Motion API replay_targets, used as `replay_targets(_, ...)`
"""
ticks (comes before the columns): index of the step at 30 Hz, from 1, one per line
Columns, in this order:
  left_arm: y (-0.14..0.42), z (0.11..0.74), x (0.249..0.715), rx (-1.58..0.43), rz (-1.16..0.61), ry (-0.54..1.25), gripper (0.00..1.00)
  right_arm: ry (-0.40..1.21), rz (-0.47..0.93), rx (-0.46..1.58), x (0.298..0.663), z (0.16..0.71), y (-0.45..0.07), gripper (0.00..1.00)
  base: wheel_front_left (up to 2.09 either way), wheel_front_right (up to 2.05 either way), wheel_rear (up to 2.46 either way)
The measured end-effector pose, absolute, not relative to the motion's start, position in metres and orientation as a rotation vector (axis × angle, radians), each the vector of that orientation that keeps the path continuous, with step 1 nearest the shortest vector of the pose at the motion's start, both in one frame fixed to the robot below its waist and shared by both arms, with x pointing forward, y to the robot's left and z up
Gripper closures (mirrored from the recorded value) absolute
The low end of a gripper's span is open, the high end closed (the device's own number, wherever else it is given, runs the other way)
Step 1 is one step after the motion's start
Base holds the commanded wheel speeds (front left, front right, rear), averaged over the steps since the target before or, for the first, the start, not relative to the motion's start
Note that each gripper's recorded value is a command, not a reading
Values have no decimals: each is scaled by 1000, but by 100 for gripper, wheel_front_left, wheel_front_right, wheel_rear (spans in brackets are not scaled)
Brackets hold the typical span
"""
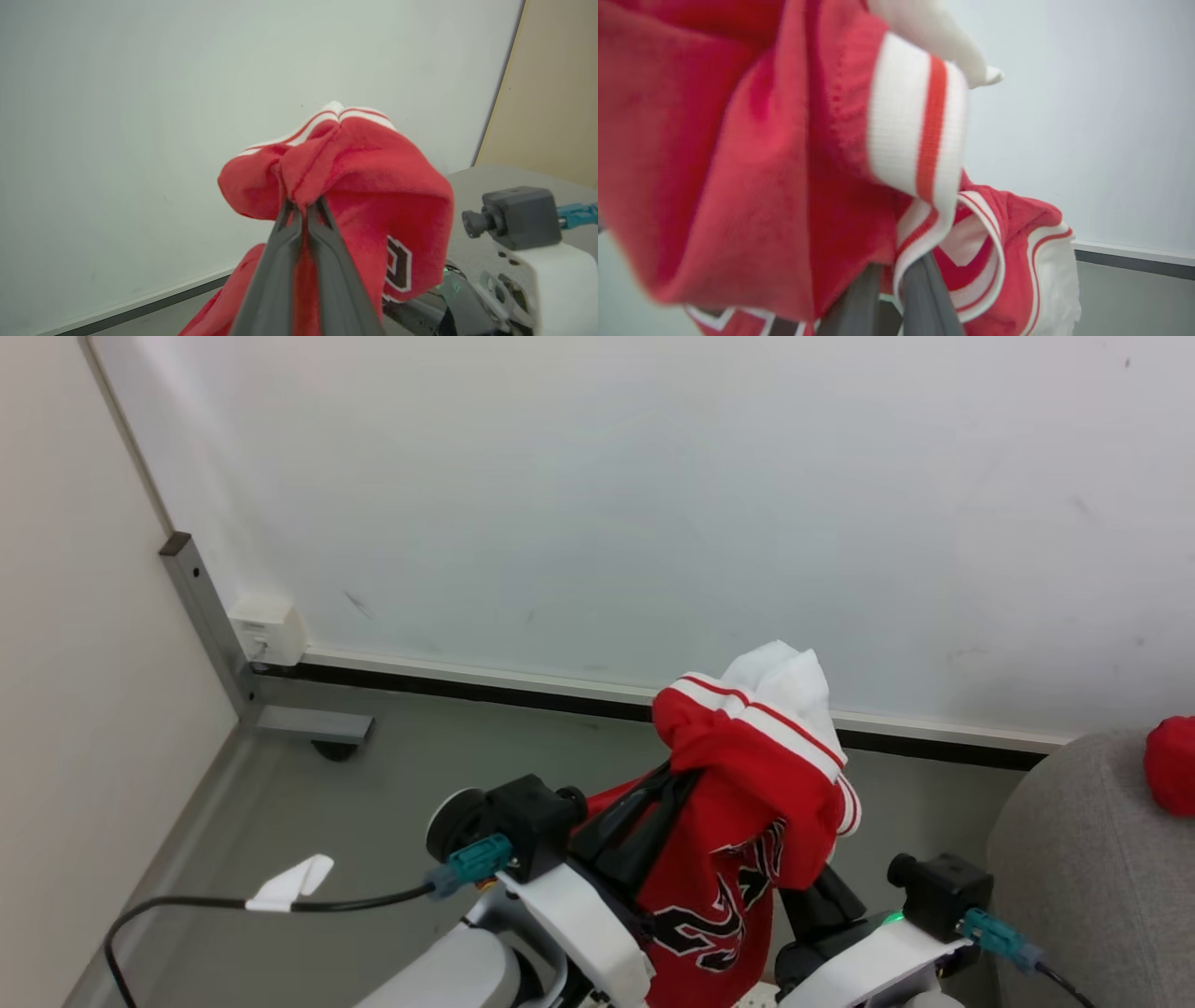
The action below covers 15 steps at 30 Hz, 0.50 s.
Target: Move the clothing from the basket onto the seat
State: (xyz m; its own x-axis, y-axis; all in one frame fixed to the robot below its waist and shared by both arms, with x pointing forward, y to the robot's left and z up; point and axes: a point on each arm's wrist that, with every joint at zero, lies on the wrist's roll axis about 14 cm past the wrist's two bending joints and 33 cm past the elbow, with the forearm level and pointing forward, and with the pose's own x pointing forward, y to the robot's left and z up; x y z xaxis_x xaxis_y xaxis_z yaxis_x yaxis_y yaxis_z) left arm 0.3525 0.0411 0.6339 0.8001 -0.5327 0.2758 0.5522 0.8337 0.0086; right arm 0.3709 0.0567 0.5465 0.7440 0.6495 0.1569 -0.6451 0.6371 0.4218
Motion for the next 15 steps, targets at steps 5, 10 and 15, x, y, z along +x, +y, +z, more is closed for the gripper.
replay_targets(5,36,620,355,-87,-593,-232,20,-48,650,486,384,555,28,100,0,0,0)
replay_targets(10,16,605,352,-93,-667,-186,0,-134,532,489,400,571,-13,100,0,0,0)
replay_targets(15,-7,585,348,-108,-743,-130,0,-240,377,494,412,591,-72,100,0,0,0)
